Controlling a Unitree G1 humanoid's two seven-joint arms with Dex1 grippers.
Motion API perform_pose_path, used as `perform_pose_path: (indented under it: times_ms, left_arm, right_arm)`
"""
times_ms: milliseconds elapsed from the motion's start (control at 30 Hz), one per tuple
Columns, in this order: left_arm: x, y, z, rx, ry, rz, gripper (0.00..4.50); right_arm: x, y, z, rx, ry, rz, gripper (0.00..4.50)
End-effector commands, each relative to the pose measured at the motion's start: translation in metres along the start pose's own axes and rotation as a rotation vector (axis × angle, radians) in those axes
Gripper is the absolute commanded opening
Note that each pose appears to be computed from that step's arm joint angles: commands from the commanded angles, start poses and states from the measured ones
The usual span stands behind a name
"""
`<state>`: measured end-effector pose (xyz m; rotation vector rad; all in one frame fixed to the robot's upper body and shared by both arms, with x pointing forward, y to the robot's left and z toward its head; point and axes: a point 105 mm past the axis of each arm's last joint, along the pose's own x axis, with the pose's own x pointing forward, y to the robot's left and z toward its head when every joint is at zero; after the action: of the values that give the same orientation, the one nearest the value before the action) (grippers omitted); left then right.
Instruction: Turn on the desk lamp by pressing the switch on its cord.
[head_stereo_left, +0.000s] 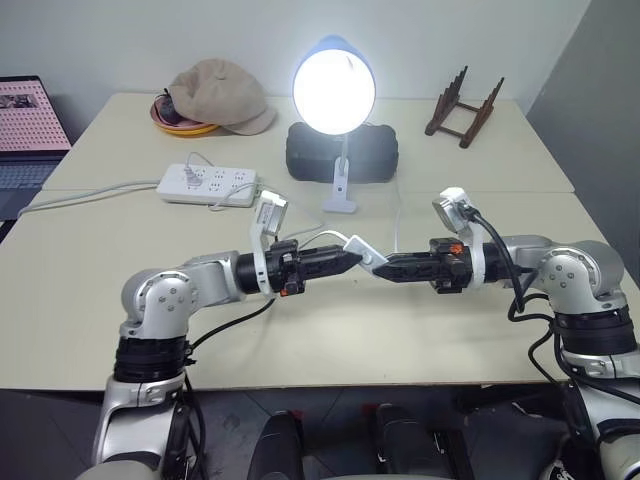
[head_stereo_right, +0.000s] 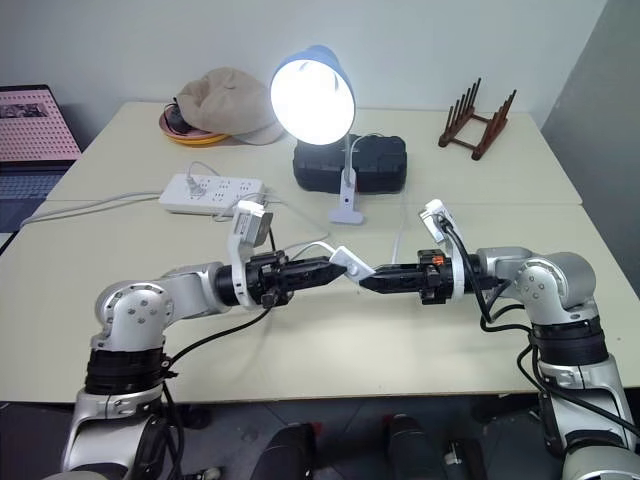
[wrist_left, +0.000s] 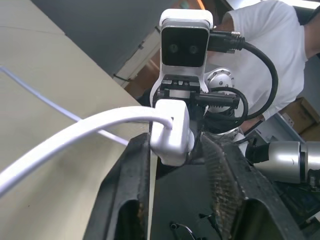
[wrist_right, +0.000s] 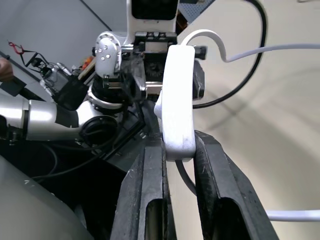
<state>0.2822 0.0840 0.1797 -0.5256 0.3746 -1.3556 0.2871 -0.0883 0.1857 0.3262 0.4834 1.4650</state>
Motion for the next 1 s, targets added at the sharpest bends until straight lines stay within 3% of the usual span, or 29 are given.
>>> perform_pose_path:
  times_ms: [33, 100, 200, 333, 500, 667, 800, 1000]
  left_arm:
    - [-0.015, 0.002, 0.005, 0.099, -0.003, 0.083, 2.72]
    - [-0.024, 0.005, 0.005, 0.159, 0.01, 0.146, 3.05]
    - [-0.037, 0.009, 0.01, 0.356, 0.069, 0.268, 3.61]
    - [-0.041, 0.007, 0.022, 0.564, 0.105, 0.332, 4.33]
    - [-0.039, 0.003, 0.021, 0.702, 0.183, 0.329, 4.44]
    - [-0.043, 0.003, 0.023, 0.746, 0.22, 0.35, 4.5]
    - [-0.048, 0.006, 0.023, 0.734, 0.243, 0.359, 4.5]
    - [-0.074, 0.027, 0.036, 0.719, 0.285, 0.453, 4.5]
  right_arm:
    - [-0.003, -0.003, 0.018, -0.082, -0.024, -0.025, 0.36]
    - [-0.004, -0.018, 0.019, -0.112, -0.018, -0.095, 0.36]
    - [-0.006, -0.065, 0.0, -0.251, 0.115, -0.335, 0.36]
    - [-0.01, -0.102, -0.013, -0.417, 0.251, -0.491, 0.36]
    - [-0.008, -0.11, -0.017, -0.542, 0.337, -0.472, 0.36]
    - [-0.012, -0.101, -0.01, -0.559, 0.327, -0.428, 1.82]
    - [-0.02, -0.093, -0.009, -0.565, 0.328, -0.419, 2.58]
    - [-0.059, -0.047, -0.01, -0.533, 0.277, -0.466, 4.06]
